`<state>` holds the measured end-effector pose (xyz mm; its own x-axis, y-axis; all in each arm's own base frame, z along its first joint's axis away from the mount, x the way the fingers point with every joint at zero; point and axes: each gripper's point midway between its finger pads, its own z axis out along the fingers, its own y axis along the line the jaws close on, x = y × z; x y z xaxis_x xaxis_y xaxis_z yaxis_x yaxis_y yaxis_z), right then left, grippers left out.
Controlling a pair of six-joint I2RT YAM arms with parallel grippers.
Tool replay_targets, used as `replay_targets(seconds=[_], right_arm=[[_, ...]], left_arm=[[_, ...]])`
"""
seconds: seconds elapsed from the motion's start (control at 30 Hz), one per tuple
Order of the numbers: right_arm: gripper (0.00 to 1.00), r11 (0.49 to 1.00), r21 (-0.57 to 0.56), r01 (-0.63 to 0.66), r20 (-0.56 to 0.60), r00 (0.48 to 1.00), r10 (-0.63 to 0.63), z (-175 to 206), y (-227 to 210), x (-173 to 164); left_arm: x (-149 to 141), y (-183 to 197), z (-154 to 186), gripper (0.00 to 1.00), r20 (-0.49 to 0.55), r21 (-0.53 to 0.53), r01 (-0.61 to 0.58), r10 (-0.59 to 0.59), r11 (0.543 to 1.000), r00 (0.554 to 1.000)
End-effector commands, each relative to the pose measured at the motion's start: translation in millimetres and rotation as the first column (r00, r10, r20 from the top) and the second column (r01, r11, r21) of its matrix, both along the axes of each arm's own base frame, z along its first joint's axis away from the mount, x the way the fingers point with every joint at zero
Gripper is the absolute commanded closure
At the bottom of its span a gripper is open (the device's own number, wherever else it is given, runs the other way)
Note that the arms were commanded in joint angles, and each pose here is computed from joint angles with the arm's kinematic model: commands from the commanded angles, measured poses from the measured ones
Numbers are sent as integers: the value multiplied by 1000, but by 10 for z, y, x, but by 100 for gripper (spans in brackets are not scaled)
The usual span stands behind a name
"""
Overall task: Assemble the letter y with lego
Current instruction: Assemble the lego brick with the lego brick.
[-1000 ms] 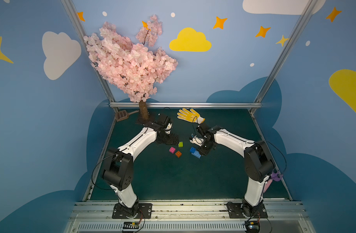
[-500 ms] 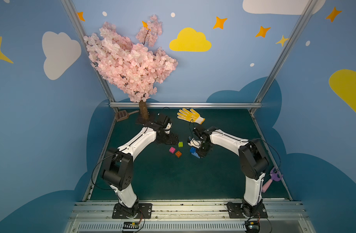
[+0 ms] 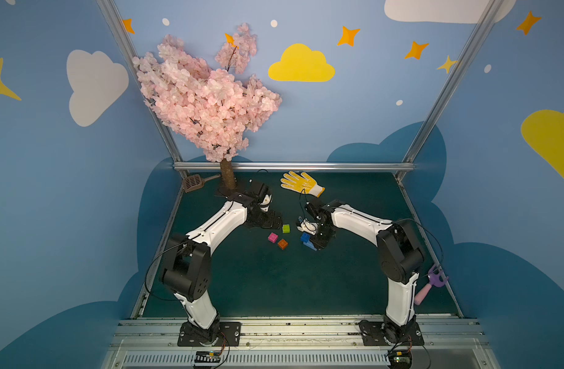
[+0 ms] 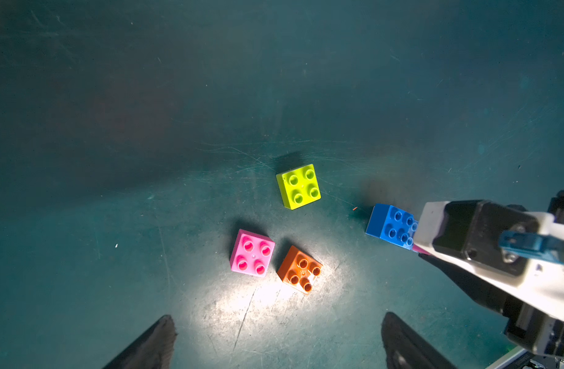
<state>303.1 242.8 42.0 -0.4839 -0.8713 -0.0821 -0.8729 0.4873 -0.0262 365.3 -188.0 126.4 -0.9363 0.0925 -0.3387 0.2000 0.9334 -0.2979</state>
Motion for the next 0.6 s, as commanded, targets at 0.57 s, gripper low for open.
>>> replay_targets(seconds=[0.57], right_arm=[[87, 995, -98, 15, -34, 999, -18, -132, -136, -62]], left_arm=[[-4, 1, 19, 0, -15, -5, -1, 1, 1000, 1000]])
